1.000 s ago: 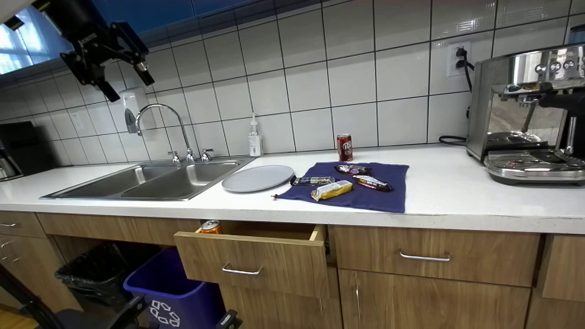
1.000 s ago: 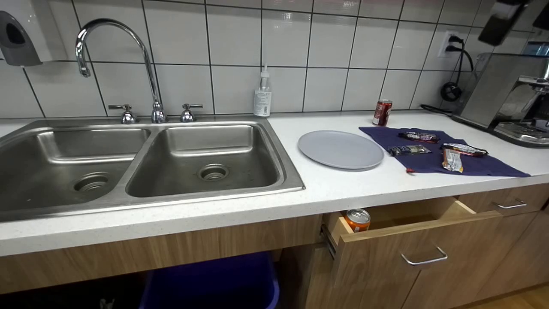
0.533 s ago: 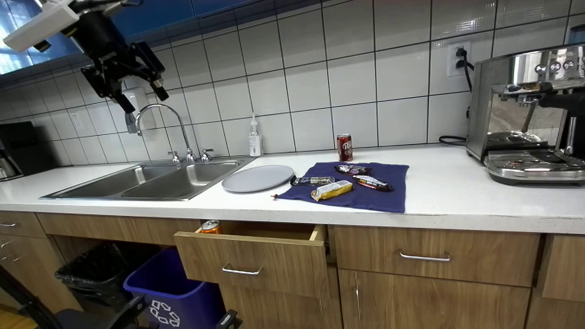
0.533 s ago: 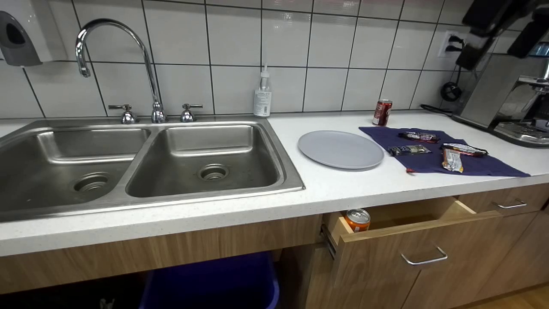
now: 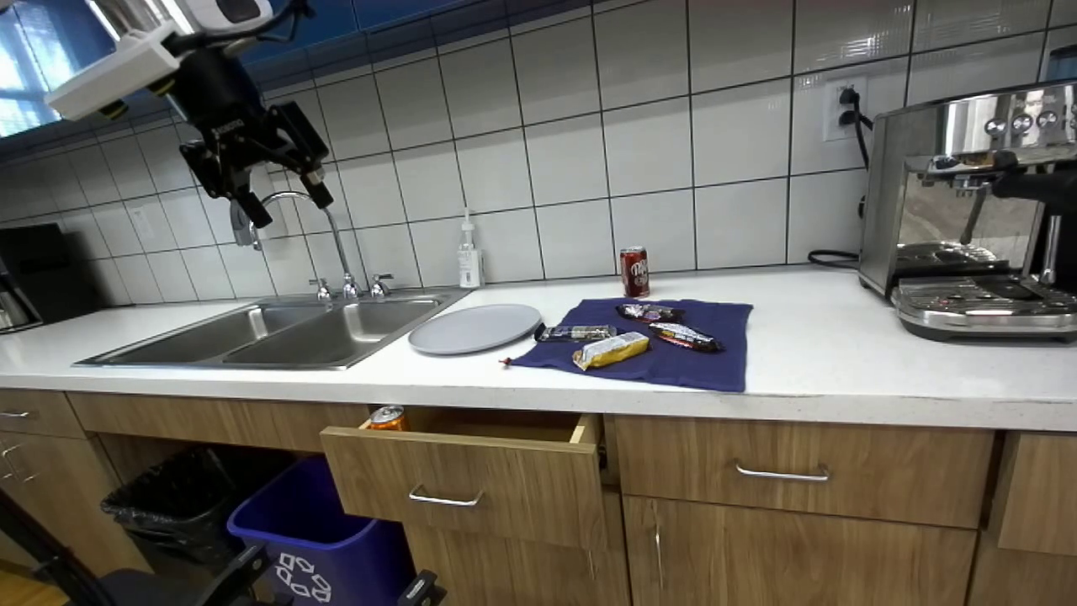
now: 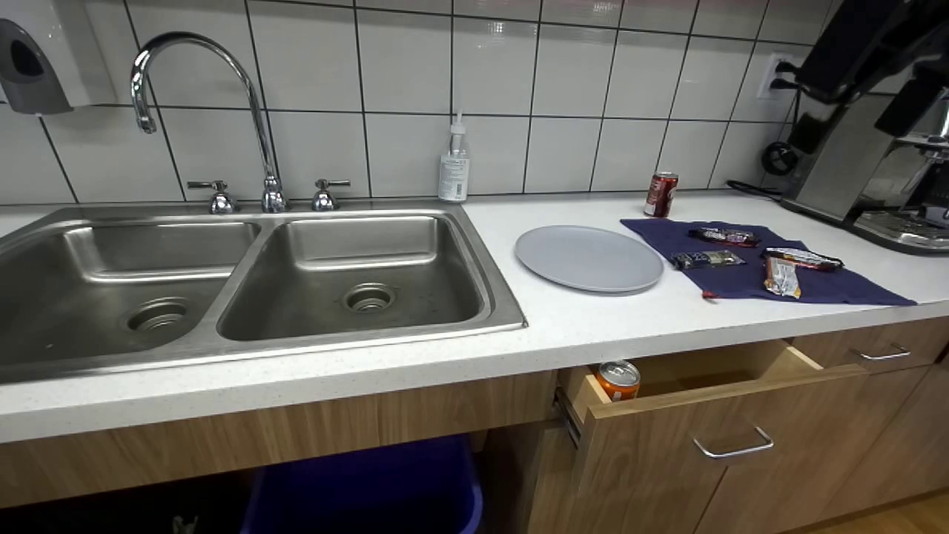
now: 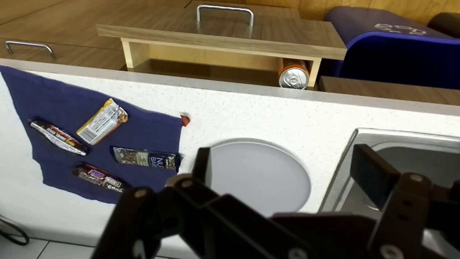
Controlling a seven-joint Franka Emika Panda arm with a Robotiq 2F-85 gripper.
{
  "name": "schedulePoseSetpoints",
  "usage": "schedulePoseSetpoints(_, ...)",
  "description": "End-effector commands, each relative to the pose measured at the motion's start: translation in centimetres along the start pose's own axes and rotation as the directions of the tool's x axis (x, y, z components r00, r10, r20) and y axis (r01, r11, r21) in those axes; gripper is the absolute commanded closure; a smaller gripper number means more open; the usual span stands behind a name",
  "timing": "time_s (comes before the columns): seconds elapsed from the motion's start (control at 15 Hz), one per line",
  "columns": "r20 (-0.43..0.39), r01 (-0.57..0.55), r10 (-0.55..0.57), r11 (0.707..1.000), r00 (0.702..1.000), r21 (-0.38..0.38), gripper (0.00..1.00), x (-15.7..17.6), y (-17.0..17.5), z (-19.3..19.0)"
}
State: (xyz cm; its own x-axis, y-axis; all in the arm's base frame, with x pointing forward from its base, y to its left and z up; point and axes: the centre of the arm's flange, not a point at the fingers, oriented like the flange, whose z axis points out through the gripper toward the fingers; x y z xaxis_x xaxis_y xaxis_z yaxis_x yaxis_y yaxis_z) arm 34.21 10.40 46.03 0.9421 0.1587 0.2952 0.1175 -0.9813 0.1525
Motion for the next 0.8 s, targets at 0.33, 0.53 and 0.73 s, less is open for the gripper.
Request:
schedulePoseSetpoints(0.33,-0.018,-0.033,0.033,0.999,0.999,-0.004,0.0,-0.3,1.3,3.1)
schedulePoseSetpoints(0.53,-0.03,-0.029,0.028,1.0,0.999,-0.011,0.0,-0.6,1.6,4.0)
schedulePoseSetpoints(0.73,-0.039,-0.028,0.027,0.999,0.999,-0.018,0.0,-0.9,2.3,4.8)
